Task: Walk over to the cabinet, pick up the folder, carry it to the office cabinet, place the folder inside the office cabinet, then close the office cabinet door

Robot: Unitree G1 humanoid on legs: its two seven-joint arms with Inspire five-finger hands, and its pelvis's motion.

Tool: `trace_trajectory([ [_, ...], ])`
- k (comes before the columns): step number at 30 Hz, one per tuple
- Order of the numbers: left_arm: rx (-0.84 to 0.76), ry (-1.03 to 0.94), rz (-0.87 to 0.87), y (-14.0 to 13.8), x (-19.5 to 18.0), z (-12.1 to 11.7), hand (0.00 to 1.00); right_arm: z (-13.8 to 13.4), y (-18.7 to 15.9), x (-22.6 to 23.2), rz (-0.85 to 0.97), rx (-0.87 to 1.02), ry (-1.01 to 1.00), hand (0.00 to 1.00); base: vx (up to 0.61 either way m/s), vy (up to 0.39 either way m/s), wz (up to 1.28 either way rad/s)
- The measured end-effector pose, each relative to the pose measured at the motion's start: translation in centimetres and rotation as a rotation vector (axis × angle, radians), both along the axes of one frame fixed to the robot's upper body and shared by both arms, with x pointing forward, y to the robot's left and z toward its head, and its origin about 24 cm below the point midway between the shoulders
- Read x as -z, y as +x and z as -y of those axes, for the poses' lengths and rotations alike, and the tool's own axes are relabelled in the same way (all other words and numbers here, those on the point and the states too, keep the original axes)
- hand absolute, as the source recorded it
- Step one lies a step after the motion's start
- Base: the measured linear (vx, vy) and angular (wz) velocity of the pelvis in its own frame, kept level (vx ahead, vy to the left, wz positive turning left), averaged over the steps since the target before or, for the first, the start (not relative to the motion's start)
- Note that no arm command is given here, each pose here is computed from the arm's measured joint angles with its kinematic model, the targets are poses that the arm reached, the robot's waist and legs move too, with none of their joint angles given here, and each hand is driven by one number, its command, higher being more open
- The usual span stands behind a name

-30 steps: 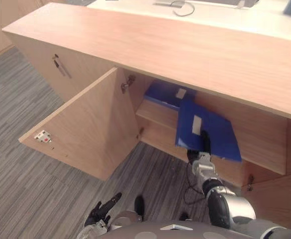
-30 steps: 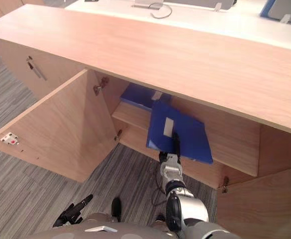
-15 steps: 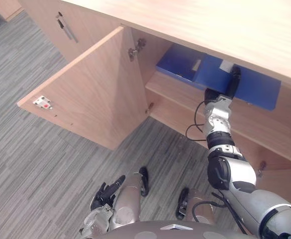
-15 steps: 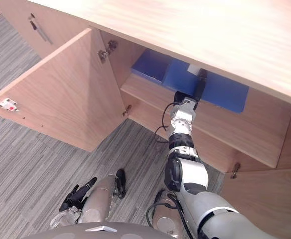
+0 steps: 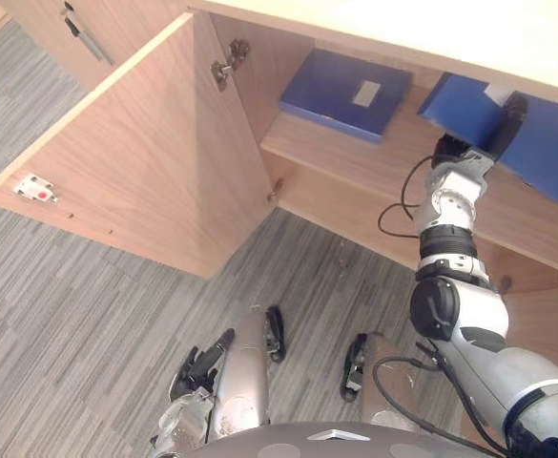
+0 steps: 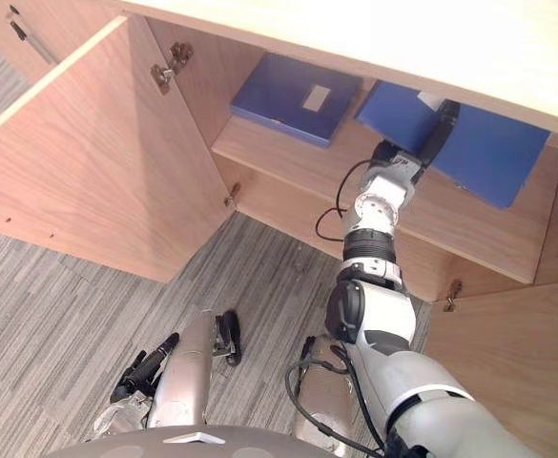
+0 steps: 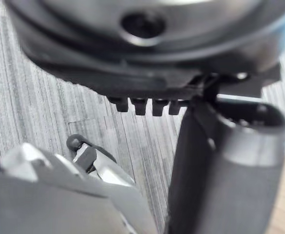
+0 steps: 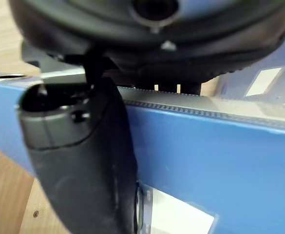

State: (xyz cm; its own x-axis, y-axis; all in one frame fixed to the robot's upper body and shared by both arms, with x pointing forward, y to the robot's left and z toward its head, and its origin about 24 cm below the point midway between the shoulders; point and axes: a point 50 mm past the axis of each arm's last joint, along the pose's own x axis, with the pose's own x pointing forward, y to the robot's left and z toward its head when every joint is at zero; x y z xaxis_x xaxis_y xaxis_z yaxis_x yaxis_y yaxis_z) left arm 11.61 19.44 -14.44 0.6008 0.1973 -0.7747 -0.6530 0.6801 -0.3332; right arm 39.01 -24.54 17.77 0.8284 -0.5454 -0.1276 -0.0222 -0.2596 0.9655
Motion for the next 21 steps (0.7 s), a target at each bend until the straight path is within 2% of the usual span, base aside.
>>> trace_trajectory([
  [4,-0.012,0.008,0.015,0.2,-0.2,-0.2,1.0,1.7,0.0,-3.3,0.054,0.015,-0.025,0.0,-0.03,0.004,0.05],
  [9,-0.019,0.007,0.006,-0.2,-0.1,-0.2,1.0,3.4,-0.2,-7.7,0.081,0.042,-0.149,0.0,0.03,-0.003,-0.04],
  [16,-0.018,0.016,0.057,0.9,-0.7,-0.4,1.0,2.8,0.2,-14.0,0.069,0.0,-0.386,0.0,0.02,-0.008,0.0],
  [21,-0.041,0.001,0.069,1.1,-0.8,-0.4,1.0,3.3,0.4,-14.4,-0.047,-0.007,-0.553,0.0,-0.07,-0.013,0.09],
])
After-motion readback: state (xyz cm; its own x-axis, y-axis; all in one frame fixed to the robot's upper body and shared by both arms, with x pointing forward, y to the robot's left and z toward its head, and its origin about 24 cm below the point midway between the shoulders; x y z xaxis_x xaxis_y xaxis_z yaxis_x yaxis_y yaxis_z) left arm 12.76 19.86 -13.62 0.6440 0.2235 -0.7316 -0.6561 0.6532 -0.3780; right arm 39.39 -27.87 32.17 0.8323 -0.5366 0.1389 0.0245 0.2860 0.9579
